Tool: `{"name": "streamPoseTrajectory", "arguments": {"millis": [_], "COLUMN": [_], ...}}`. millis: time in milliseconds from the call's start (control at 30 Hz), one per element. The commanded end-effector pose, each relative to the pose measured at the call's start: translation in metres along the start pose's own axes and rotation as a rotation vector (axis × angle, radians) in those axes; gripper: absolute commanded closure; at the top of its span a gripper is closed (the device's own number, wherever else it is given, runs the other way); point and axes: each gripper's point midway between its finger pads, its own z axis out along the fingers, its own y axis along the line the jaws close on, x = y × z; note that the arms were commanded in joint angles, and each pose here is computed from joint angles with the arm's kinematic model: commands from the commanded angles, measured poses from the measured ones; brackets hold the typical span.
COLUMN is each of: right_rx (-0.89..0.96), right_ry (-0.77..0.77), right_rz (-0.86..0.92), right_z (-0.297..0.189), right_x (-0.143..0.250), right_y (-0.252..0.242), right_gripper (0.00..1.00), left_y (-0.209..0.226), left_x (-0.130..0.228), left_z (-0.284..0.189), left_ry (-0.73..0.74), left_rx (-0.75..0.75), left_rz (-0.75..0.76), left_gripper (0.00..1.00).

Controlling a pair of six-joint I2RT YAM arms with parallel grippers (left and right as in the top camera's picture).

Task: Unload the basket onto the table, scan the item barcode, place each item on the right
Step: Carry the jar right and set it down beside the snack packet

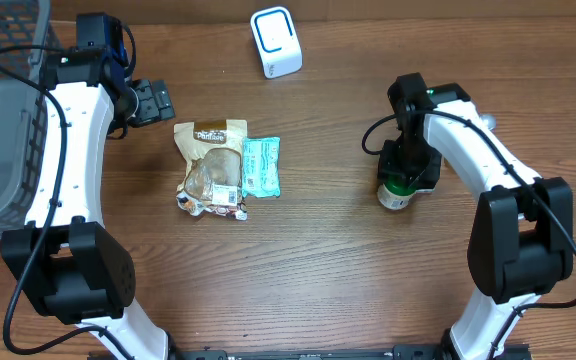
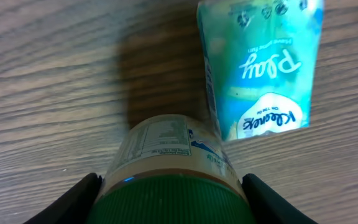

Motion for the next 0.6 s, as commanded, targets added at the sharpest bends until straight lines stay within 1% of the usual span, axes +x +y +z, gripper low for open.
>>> {"name": "streamPoseTrajectory", "arguments": {"millis": [0,33,67,133,200,233,367,567], "right_rx": [0.010,0.009,0.012,0.023,0.055,0.048,-0.023,-0.045], "right_ry": [-0.006,-0.008,-0.014,-0.032,-0.094,-0.145,-0.308,-0.360], "right_rz": [-0.006,-0.006,-0.006,-0.021,-0.027,-0.050,-0.063,-0.060], "right_z": [0.005,0.005,0.005,-0.003,-0.029,-0.049,-0.099,-0.105], "right_x": [0.003,0.002,0.001,-0.004,-0.020,-0.032,-0.067,-0.079], "right_y": [-0.003,-0.002,-0.003,-0.004,-0.007,-0.004,0.013,0.018], "right_gripper": [0.21,0.06,0.00,0.00,0.00,0.00,0.00,0.00], "left_y": [-0.002,-0.002,-0.002,-0.002,-0.002,-0.002,-0.002,-0.002], "left_x": [-0.004,-0.005,-0.004,-0.005,-0.005,-0.005,-0.005,-0.004], "left_z": [-0.006,-0.006,-0.006,-0.006,-0.006,-0.006,-0.006,-0.006], "left_ry": [-0.019,-0.019,-0.019,-0.019,-0.019,-0.019,-0.019,-0.019], "left_rx": [0.009,0.009,0.009,0.009,0.009,0.010,0.009,0.009], "left_rz": [0.020,0.020,0.020,0.020,0.020,0.020,0.020,0.020], "left_gripper": [0.00,0.01,0.01,0.01,0.00,0.00,0.01,0.00]}}
